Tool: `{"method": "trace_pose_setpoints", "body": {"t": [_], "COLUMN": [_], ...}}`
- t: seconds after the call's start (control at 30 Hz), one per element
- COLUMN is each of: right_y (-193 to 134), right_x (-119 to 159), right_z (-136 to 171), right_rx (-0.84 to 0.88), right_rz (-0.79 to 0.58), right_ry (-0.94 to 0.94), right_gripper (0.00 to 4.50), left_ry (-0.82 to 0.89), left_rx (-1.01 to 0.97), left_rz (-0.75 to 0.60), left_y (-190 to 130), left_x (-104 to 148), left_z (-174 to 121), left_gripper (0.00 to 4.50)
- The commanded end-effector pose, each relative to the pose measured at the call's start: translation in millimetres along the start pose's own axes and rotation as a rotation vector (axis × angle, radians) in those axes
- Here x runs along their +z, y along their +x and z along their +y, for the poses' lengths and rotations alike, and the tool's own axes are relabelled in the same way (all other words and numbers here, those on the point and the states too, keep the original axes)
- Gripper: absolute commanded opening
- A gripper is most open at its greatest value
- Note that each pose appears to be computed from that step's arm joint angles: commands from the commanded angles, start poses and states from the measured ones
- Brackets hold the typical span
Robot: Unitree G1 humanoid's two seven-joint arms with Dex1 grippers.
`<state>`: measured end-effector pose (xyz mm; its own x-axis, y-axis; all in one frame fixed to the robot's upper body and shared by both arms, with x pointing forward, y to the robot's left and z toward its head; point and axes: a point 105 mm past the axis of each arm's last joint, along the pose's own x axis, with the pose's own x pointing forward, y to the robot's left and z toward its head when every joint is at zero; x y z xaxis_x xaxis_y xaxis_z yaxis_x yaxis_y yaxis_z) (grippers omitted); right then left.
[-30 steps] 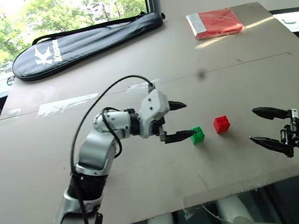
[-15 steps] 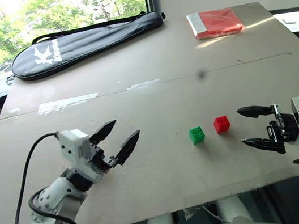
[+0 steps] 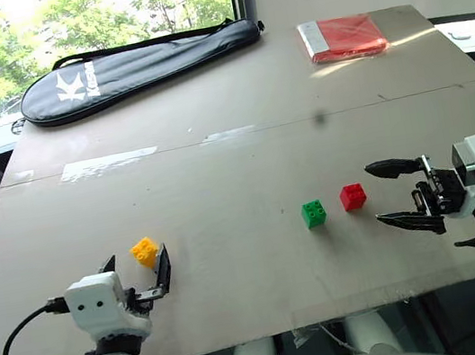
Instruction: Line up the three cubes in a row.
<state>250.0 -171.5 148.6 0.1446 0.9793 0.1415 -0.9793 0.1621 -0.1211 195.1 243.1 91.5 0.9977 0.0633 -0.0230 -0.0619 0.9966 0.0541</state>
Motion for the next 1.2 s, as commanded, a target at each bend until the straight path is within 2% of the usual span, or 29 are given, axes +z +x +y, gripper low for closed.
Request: {"method": "trace_pose_setpoints", "body": {"t": [0.03, 0.43, 0.53, 0.57, 0.6, 0.63, 0.67, 0.73, 1.03, 1.1, 1.2], "right_y": [2.5, -7.4, -8.7, -8.8, -9.0, -9.1, -9.0, -8.7, -7.6, -7.3, -8.2], "right_x": [10.7, 9.9, 9.6, 9.5, 9.5, 9.5, 9.4, 9.3, 6.9, 6.9, 6.8], "right_z": [-2.0, -3.0, -3.2, -3.2, -3.4, -3.5, -3.7, -3.7, -1.2, -1.2, -1.6], "right_rx": [-0.005, -0.046, -0.049, -0.05, -0.052, -0.054, -0.055, -0.058, -0.074, -0.076, -0.085], "right_rz": [-0.009, 0.015, 0.017, 0.018, 0.018, 0.019, 0.019, 0.019, 0.016, 0.014, 0.011], "right_ry": [-0.089, -0.123, -0.122, -0.123, -0.123, -0.123, -0.124, -0.124, -0.118, -0.117, -0.113], "right_gripper": [4.5, 4.5, 4.5, 4.5, 4.5, 4.5, 4.5, 4.5, 4.5, 4.5, 4.5], "left_ry": [0.016, 0.021, 0.019, 0.018, 0.017, 0.015, 0.013, 0.008, 0.026, 0.042, 0.058], "left_rx": [-0.009, 0.061, 0.079, 0.08, 0.079, 0.078, 0.077, 0.077, 0.061, -0.002, -0.231], "left_rz": [0.029, 0.092, 0.091, 0.088, 0.084, 0.082, 0.08, 0.08, 0.075, 0.046, -0.002], "left_y": [0.0, 7.5, 13.0, 14.9, 17.0, 18.7, 20.3, 22.0, 25.0, 28.1, 33.3], "left_x": [-7.3, -27.5, -29.6, -29.7, -29.7, -29.9, -30.3, -31.1, -33.2, -26.6, -14.8], "left_z": [-5.2, 3.8, 7.0, 7.1, 6.5, 6.0, 5.3, 4.5, 0.7, -7.4, -26.7], "left_gripper": [4.45, 4.45, 3.71, 3.31, 2.59, 2.32, 1.72, 1.19, 1.19, 1.19, 1.19]}}
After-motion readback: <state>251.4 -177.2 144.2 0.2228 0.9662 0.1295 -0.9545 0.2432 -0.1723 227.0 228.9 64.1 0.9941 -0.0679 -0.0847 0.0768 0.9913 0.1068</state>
